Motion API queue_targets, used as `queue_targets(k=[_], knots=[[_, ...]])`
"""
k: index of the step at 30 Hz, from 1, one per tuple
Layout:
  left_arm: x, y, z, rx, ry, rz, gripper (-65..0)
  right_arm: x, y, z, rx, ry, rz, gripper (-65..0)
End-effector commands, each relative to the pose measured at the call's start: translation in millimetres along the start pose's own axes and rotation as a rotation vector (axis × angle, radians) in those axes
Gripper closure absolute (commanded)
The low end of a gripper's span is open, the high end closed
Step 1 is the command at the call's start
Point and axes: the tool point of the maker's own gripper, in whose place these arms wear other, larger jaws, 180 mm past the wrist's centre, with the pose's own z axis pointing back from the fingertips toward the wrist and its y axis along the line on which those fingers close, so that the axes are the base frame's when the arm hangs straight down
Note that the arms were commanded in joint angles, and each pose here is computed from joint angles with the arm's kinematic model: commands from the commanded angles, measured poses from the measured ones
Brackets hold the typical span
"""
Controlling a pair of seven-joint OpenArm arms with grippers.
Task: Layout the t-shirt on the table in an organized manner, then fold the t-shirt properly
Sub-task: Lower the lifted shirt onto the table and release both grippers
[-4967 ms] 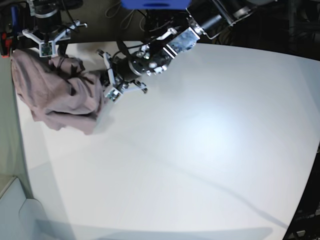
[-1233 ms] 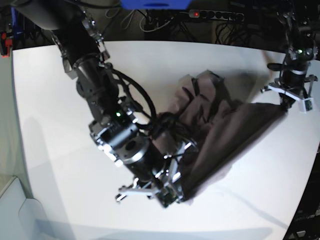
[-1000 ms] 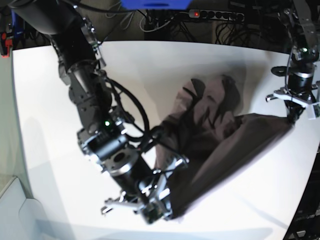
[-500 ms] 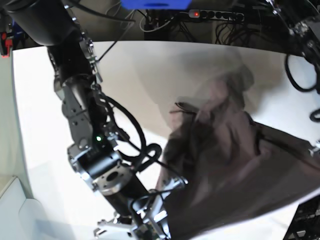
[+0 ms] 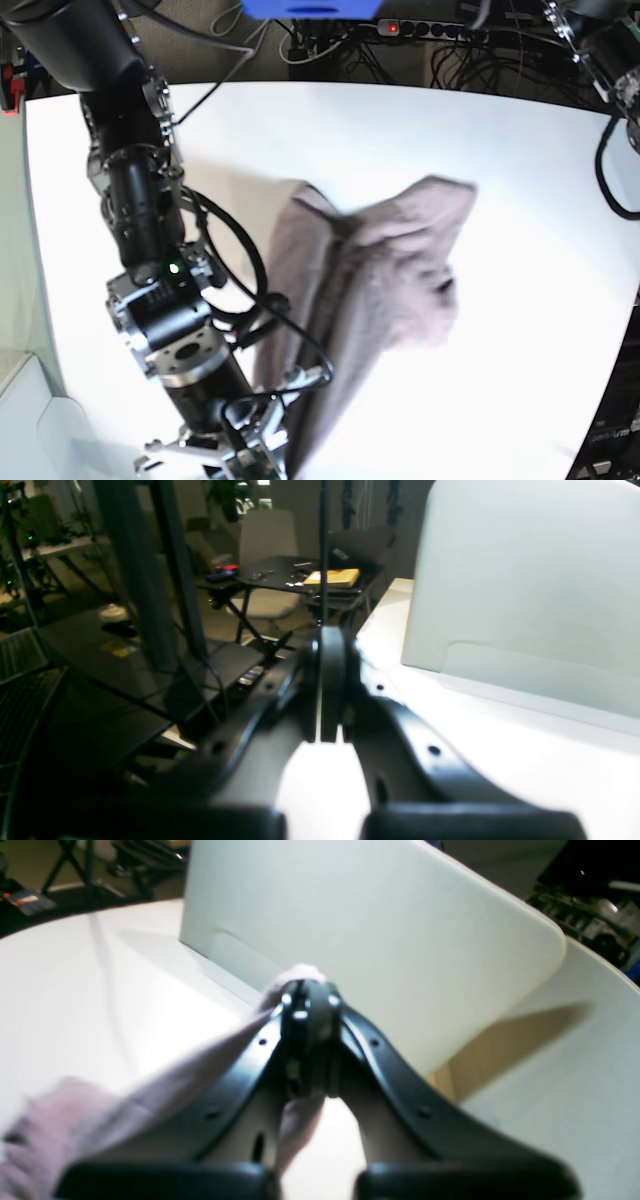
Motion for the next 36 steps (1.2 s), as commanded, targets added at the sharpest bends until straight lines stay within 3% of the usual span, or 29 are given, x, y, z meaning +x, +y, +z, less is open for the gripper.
queue_targets(k=[1, 8, 19, 23, 28, 36], knots=[[15.9, -3.4, -5.5, -0.011, -0.050, -0.004, -0.5, 18.3, -7.4, 0.6, -0.022, -0.066, -0.004, 0.0], [-32.7, 10.1, -13.7, 0.018, 0.079, 0.016, -0.5, -1.2, -4.2, -5.4, -0.014, -0.013, -0.009, 0.0], [-131.6, -2.7, 25.7, -0.004, 0.331, 0.040, -0.5, -16.4, -55.8, -1.8, -0.142, 0.020, -0.051, 0.0], [-151.4, -11.3, 40.9, -0.022, 0.383, 0.044, -0.5, -56.0, -80.9, -17.1, -0.187, 0.124, -0.076, 0.0], [-165.6, -3.2, 58.3, -0.014, 0.431, 0.021, -0.5, -128.9, -150.9, -7.4, -0.366, 0.250, -0.223, -0.3], [-172.4, -5.2, 66.0, -0.023, 0.453, 0.015, -0.5, -210.5, -197.9, 41.2, -0.529, 0.411, -0.360, -31.2]])
